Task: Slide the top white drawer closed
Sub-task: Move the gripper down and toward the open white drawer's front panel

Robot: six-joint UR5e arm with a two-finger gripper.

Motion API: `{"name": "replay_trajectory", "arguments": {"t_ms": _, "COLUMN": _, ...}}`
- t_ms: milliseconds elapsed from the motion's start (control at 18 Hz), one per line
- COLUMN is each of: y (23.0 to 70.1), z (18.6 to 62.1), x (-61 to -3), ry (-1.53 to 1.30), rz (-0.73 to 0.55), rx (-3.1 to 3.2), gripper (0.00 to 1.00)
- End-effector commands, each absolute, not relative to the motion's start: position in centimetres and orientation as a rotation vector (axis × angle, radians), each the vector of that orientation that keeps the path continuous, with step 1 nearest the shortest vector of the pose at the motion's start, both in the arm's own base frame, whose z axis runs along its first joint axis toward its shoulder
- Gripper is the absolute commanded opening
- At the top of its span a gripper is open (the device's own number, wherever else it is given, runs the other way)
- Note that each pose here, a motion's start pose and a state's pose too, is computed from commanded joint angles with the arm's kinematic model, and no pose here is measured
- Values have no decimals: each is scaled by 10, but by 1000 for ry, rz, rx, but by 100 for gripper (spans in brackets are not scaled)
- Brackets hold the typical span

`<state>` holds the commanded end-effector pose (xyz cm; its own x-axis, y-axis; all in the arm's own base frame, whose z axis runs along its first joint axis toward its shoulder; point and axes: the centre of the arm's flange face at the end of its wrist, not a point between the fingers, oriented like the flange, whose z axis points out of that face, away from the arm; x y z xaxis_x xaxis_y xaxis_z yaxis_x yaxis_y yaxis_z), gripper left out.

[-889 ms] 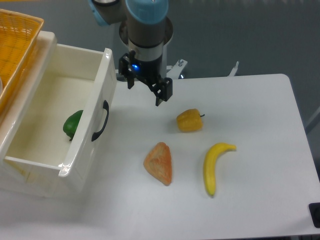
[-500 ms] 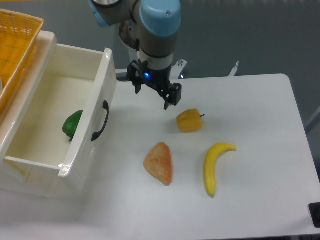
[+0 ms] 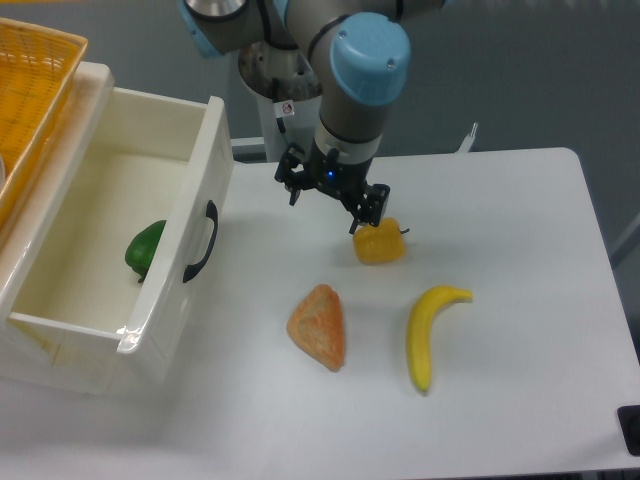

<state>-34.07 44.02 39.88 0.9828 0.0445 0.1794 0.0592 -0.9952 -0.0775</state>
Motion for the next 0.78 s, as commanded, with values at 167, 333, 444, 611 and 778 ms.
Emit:
{"name": "replay_trajectory", "arguments": {"t_ms": 167, "y": 442, "z": 377, "x": -344, "ry": -113, "rz": -297, "rx": -3056, "gripper": 100}}
{"name": "replay_trajectory", "arguments": {"t_ms": 333, "y": 449, "z": 360, "x": -348, "ry": -185, "rz": -300, "rx": -3055, "gripper": 100}}
{"name": "replay_trajectory", "arguments": {"t_ms": 444, "y": 453, "z": 350, "x": -349, "ry": -308, "rz": -327, "rx": -3058, "gripper": 100}}
{"name": "replay_trajectory", "arguments": {"t_ms": 611, "y": 464, "z": 336, "x": -345, "ry": -311, "rz": -355, "rx": -3072, "gripper": 100}}
{"name": "replay_trajectory", "arguments": {"t_ms": 778, "y": 476, "z": 329, "x": -343, "ry": -425, "rz": -362, "rx": -3028, "gripper": 100}}
